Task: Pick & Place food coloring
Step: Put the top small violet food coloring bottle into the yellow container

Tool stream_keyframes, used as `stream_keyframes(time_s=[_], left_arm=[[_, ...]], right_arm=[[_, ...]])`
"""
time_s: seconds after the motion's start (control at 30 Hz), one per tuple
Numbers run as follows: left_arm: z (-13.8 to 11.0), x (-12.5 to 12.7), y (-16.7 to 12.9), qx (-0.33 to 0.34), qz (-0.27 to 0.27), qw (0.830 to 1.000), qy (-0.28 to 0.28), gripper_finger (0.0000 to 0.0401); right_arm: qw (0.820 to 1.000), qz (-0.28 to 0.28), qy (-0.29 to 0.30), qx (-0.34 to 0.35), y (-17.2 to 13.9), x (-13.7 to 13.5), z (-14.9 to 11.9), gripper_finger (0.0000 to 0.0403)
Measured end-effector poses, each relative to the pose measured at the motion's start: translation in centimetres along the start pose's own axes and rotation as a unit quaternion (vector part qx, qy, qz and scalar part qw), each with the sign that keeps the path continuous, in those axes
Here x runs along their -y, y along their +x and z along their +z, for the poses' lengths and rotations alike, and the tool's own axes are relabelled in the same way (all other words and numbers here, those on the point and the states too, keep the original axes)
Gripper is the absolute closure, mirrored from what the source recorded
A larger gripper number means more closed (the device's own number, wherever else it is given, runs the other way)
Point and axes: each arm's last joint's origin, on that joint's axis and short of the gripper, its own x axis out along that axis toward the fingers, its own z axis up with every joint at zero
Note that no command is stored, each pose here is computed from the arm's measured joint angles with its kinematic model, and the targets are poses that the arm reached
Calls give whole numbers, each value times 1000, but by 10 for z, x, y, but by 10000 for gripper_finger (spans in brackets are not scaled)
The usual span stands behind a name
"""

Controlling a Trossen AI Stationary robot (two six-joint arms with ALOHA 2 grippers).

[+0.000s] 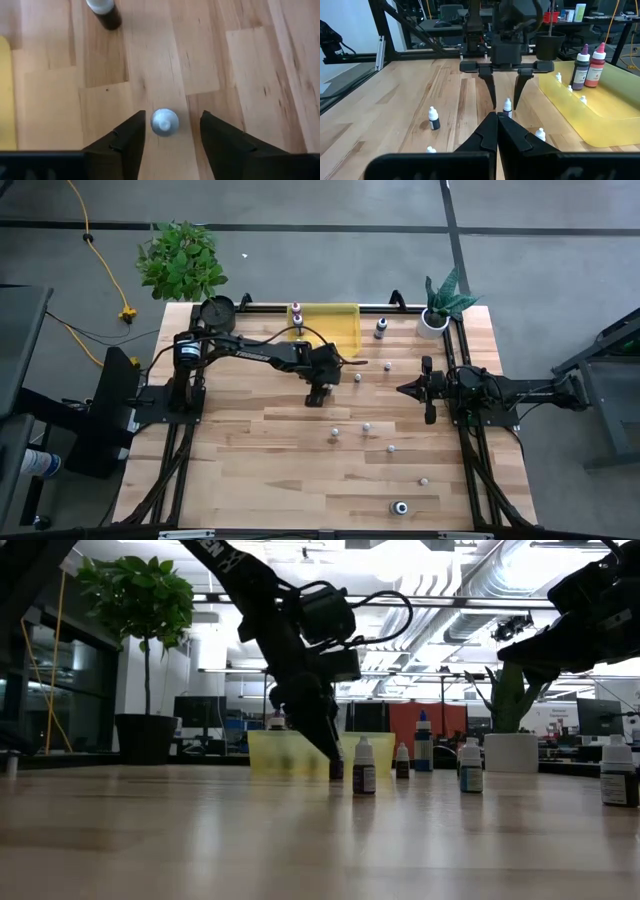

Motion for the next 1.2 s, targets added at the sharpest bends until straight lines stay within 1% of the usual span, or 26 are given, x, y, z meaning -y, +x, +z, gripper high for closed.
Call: stream_keyframes(time_s=[0.37, 0.57, 0.7, 0.83, 0.97, 1.1, 1.2], left_arm=[[0, -3, -1, 2, 5, 1000, -9, 308], [0, -4, -1, -2, 27, 999, -19, 361], [2, -6, -3, -5, 30, 999, -28, 368], [11, -16, -14, 0, 43, 997, -70, 364], [22, -26, -29, -3, 59, 990, -125, 362], [34, -35, -46, -7, 68, 981, -180, 361], [38, -40, -56, -13, 72, 971, -226, 360]], right_arm=[[1000, 0, 0, 0, 0, 0, 0, 402], [1000, 0, 0, 0, 0, 0, 0, 402], [1000, 0, 0, 0, 0, 0, 0, 402], [1000, 0, 0, 0, 0, 0, 0, 402], [1000, 0, 0, 0, 0, 0, 0, 402], [1000, 0, 0, 0, 0, 0, 0, 402], [1000, 0, 0, 0, 0, 0, 0, 402]])
